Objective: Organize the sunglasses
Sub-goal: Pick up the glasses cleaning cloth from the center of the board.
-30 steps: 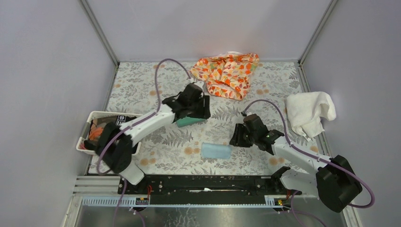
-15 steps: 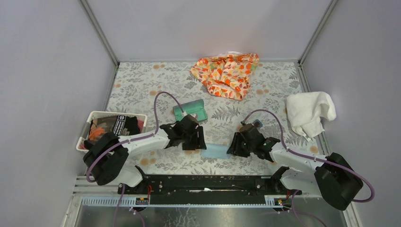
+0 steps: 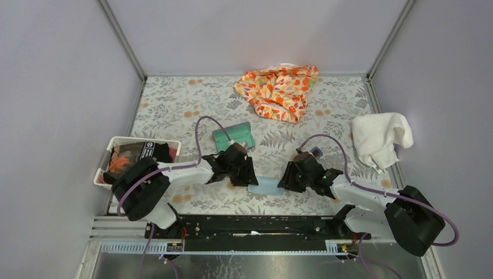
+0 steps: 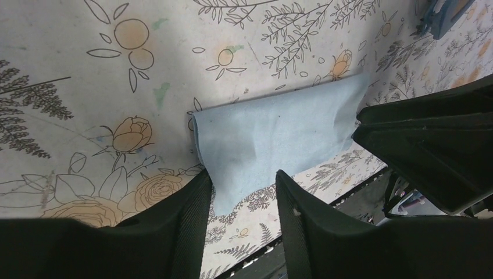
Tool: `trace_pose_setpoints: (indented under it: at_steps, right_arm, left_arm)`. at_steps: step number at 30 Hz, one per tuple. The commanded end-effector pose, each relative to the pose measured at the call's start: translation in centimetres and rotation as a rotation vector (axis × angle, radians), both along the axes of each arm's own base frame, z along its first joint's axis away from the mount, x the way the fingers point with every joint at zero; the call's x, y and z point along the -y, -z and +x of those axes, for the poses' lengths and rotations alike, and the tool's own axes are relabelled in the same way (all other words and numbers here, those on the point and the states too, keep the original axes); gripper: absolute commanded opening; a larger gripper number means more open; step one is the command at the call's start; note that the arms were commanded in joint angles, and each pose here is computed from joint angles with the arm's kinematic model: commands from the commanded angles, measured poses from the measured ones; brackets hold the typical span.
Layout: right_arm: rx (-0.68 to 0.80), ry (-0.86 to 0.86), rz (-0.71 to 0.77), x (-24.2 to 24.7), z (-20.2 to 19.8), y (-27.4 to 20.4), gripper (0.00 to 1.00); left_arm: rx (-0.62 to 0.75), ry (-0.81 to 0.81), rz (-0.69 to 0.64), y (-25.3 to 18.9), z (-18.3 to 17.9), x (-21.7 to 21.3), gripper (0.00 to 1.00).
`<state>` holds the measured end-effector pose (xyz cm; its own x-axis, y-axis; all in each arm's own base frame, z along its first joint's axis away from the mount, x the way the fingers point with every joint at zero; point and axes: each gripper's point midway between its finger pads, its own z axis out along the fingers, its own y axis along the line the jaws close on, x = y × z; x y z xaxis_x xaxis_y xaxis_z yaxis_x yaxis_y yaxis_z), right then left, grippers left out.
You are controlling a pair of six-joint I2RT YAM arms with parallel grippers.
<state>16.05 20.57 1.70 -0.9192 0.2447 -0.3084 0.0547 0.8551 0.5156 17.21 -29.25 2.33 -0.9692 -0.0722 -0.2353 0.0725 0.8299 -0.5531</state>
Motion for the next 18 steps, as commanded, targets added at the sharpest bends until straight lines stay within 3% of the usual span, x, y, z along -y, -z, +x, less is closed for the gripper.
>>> trace_pose_setpoints:
  at_steps: [1,11,18]
  right_arm:
    - [0.005,0.024,-0.033,0.4,0.2,0.5,0.43]
    - [-0.005,0.022,-0.013,-0.2,0.4,0.8,0.35]
    - [-0.005,0.017,0.006,-0.7,0.6,1.0,0.24]
  left_arm:
    - [-0.026,0.007,0.045,1.8,-0.7,-0.7,0.48]
    - [-0.02,0.0,0.063,1.8,-0.4,-0.8,0.28]
    - [-0.02,0.005,0.054,1.6,-0.2,-0.4,0.06]
